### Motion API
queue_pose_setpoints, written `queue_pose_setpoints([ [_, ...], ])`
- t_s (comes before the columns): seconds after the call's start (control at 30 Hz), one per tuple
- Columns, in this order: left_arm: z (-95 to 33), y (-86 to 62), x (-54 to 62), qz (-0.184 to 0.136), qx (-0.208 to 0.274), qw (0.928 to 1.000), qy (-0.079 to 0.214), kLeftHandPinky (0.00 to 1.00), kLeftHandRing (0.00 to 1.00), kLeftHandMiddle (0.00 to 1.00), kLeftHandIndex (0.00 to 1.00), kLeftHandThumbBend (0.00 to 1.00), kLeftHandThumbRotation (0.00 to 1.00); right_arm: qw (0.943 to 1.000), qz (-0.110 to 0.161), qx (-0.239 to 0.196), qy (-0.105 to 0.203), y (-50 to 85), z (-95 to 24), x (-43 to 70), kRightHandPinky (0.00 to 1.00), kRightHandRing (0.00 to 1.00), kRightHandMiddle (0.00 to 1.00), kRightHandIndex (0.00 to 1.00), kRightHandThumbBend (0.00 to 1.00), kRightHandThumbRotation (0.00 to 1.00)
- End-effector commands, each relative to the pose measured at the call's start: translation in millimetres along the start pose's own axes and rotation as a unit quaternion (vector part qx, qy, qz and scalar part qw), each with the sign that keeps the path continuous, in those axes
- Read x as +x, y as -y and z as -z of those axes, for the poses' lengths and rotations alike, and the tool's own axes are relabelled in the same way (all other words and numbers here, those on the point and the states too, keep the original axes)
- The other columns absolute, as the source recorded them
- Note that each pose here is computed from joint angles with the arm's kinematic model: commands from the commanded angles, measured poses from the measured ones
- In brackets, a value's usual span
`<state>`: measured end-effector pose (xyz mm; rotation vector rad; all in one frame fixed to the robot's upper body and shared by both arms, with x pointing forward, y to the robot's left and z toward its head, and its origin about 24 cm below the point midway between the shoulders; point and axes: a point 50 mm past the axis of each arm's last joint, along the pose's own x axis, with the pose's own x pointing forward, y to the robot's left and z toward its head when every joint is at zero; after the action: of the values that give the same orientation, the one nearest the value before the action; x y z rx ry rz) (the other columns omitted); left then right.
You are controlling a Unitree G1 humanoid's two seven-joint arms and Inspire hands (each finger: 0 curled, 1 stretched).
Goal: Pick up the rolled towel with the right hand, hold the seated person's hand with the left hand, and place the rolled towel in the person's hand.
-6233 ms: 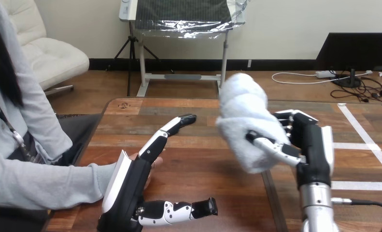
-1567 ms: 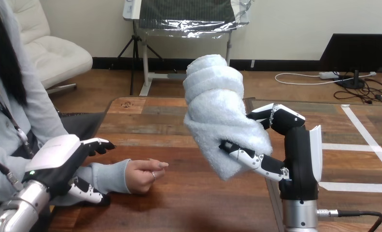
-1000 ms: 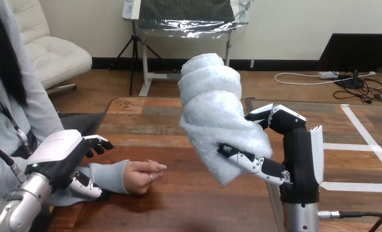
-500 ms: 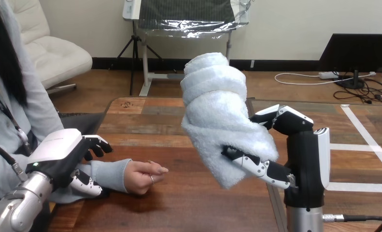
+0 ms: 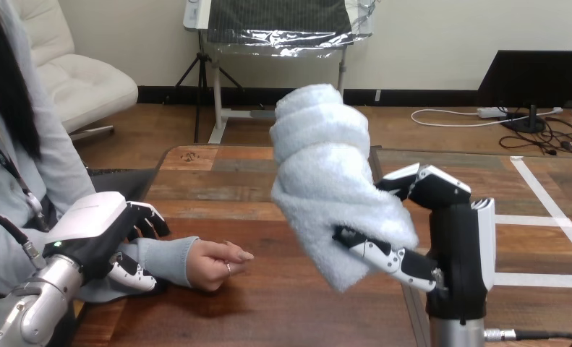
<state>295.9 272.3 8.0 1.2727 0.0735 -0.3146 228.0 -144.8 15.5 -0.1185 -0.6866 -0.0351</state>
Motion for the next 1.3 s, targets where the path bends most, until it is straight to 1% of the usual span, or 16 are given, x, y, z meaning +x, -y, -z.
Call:
queue_pose_setpoints([
  [0.0,-7.0,3.9,6.2,0.017,-0.004,0.9998,0.009,0.58,0.57,0.58,0.58,1.00,0.01,0.9985,0.019,0.016,0.049,-2.2,-10.1,16.4,0.22,0.27,0.38,0.42,0.67,0.00],
  [0.33,-8.9,5.1,6.3,0.022,-0.008,0.9996,0.017,0.51,0.51,0.53,0.55,1.00,0.00,0.9988,0.022,0.016,0.041,-2.9,-10.0,13.0,0.23,0.28,0.39,0.43,0.67,0.00],
  [0.9,-12.1,5.9,8.0,0.032,-0.011,0.9992,0.021,0.39,0.43,0.49,0.49,0.98,0.00,0.9987,0.031,0.021,0.034,-3.3,-7.8,12.3,0.24,0.29,0.40,0.43,0.67,0.00],
  [1.27,-15.6,4.8,8.4,0.026,-0.013,0.9990,0.034,0.34,0.39,0.45,0.45,0.97,0.00,0.9992,0.031,0.018,0.015,-3.3,-4.6,8.6,0.24,0.29,0.40,0.44,0.66,0.00],
])
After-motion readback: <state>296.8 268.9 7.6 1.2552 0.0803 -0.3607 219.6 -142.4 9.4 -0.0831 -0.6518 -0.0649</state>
